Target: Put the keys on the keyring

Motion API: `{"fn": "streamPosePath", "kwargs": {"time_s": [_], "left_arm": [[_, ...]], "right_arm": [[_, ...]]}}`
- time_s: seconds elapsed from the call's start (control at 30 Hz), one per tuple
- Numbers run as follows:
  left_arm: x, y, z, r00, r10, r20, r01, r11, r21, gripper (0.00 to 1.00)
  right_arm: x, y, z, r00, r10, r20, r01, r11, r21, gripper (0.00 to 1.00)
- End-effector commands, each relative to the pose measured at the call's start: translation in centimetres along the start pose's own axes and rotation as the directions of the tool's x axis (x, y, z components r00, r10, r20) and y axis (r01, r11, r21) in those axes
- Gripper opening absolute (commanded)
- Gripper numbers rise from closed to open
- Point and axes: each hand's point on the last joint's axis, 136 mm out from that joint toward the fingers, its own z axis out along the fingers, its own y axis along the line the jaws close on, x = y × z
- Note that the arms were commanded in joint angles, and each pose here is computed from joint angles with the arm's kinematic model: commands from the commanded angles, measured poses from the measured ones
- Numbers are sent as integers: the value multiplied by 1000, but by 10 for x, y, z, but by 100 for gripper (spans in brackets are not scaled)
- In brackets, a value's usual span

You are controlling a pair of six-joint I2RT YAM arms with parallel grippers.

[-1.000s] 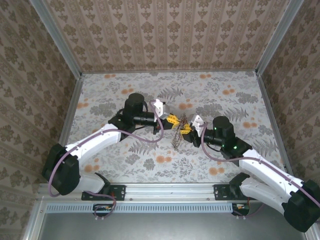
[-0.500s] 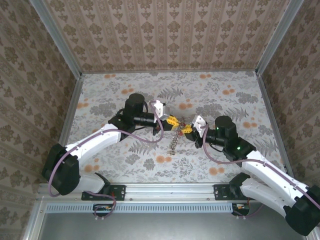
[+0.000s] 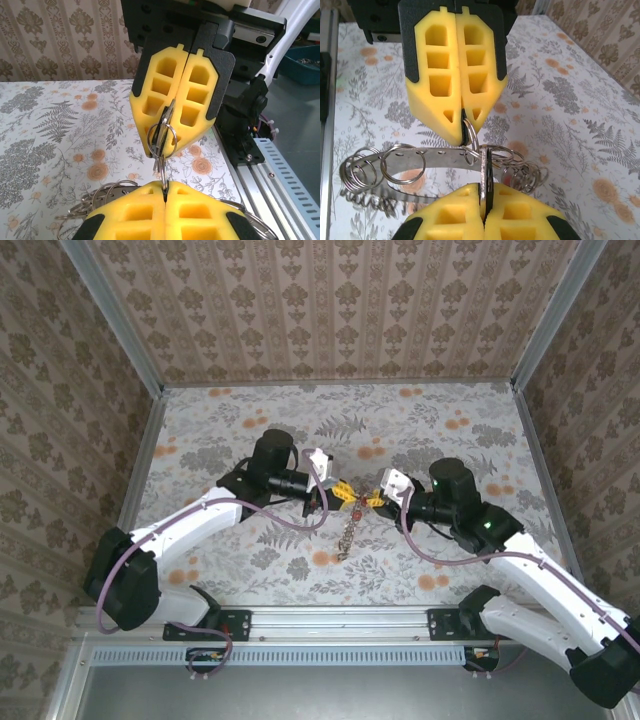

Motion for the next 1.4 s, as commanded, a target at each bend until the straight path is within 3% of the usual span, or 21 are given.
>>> {"fn": "streamPosePath", "kwargs": {"time_s": [0.0, 0.1, 0.3, 0.47, 0.63, 0.77, 0.97, 1.13, 1.23, 1.3, 1.37], "left_arm": [[-22, -10, -6, 997, 72, 34, -73, 997, 36, 0], [-17, -11, -4, 998, 66, 9, -67, 996, 51, 0], [8, -13, 4, 985, 106, -139, -101, 994, 43, 0], [17, -4, 10, 974, 123, -192, -126, 992, -2, 0], [15, 9, 12, 982, 80, -170, -91, 994, -54, 25], [2, 23, 3, 996, 45, -78, -54, 992, -116, 45], [-5, 38, -34, 1000, -1, -12, -2, 969, -246, 50], [14, 77, -95, 990, -143, 8, 128, 855, -503, 61], [35, 101, -141, 966, -253, 43, 214, 700, -682, 74], [45, 109, -168, 944, -314, 104, 282, 603, -746, 100], [56, 114, -188, 922, -356, 154, 332, 519, -787, 100]], "right_arm": [[8, 2, -8, 992, -91, -90, 90, 996, -21, 0], [6, 0, -11, 982, -142, -123, 139, 990, -31, 0], [1, -2, -20, 950, -242, -200, 231, 970, -79, 0], [8, -7, -24, 872, -369, -322, 345, 929, -133, 0], [5, -19, -22, 782, -482, -395, 456, 875, -164, 0], [-13, -32, -24, 713, -570, -409, 556, 815, -166, 0], [-33, -55, -30, 563, -669, -486, 689, 705, -172, 0], [-62, -68, -33, 508, -712, -485, 772, 626, -110, 0], [-77, -72, -33, 482, -734, -479, 812, 580, -72, 0], [-83, -74, -33, 487, -734, -473, 815, 577, -57, 0], [-82, -71, -30, 505, -731, -459, 802, 594, -64, 0]]}}
